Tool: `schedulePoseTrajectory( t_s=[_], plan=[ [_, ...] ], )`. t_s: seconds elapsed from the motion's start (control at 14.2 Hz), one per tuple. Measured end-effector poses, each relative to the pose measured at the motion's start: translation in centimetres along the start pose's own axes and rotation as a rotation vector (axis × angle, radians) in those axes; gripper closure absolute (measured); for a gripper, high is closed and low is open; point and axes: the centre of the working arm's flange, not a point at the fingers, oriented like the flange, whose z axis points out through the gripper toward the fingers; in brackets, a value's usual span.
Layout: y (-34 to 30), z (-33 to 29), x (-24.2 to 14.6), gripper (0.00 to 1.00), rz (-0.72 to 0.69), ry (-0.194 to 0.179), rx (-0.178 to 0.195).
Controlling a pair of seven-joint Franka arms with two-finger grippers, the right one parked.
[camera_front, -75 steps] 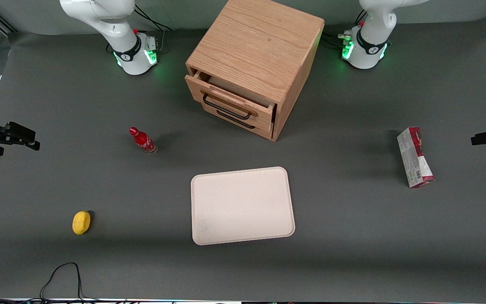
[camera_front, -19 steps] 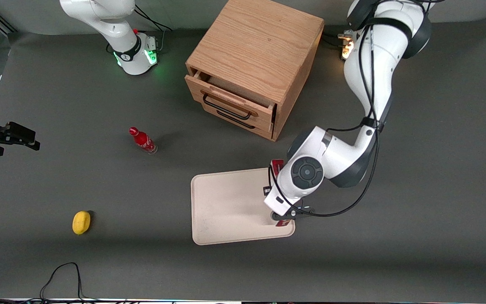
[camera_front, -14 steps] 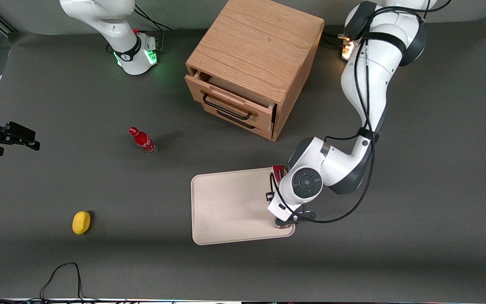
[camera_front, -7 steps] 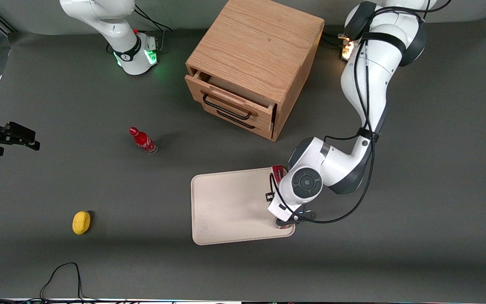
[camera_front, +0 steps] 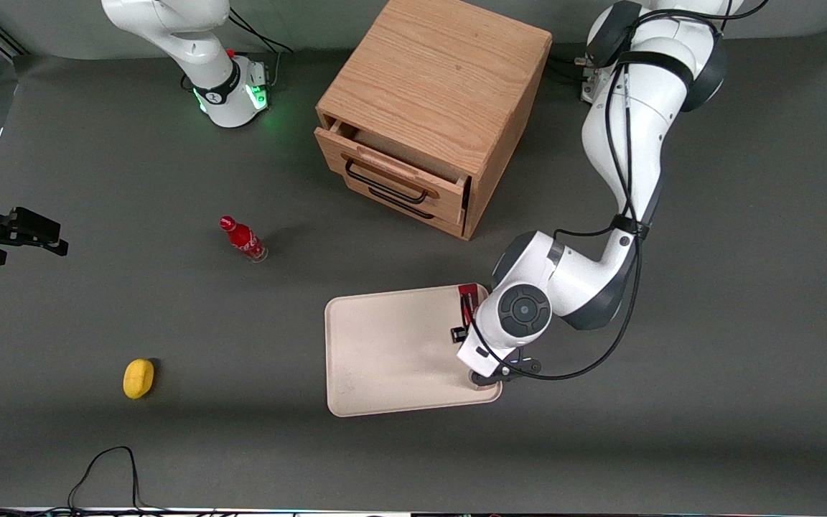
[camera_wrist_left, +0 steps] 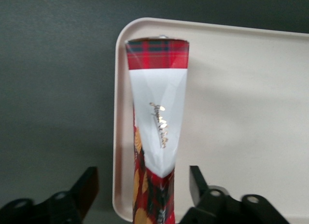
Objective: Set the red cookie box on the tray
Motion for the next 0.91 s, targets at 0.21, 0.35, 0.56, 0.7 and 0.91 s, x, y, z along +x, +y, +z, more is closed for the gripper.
schedulePoseTrajectory(
  t_s=[0.21, 0.35, 0.56, 0.7, 0.91],
  plan=[
    [-1.6, -5.1, -0.3, 0.00, -0.010, 0.002, 0.018],
    [-4.5, -9.7, -0.7, 0.00, 0.003, 0.013, 0.034],
    [-11.8, -16.2, -3.0, 0.00, 0.036, 0.030, 0.075],
    [-17.1, -19.9, -5.8, 0.00, 0.059, 0.030, 0.115],
    [-27.0, -24.4, -8.4, 0.00, 0.116, 0.030, 0.152]
  ],
)
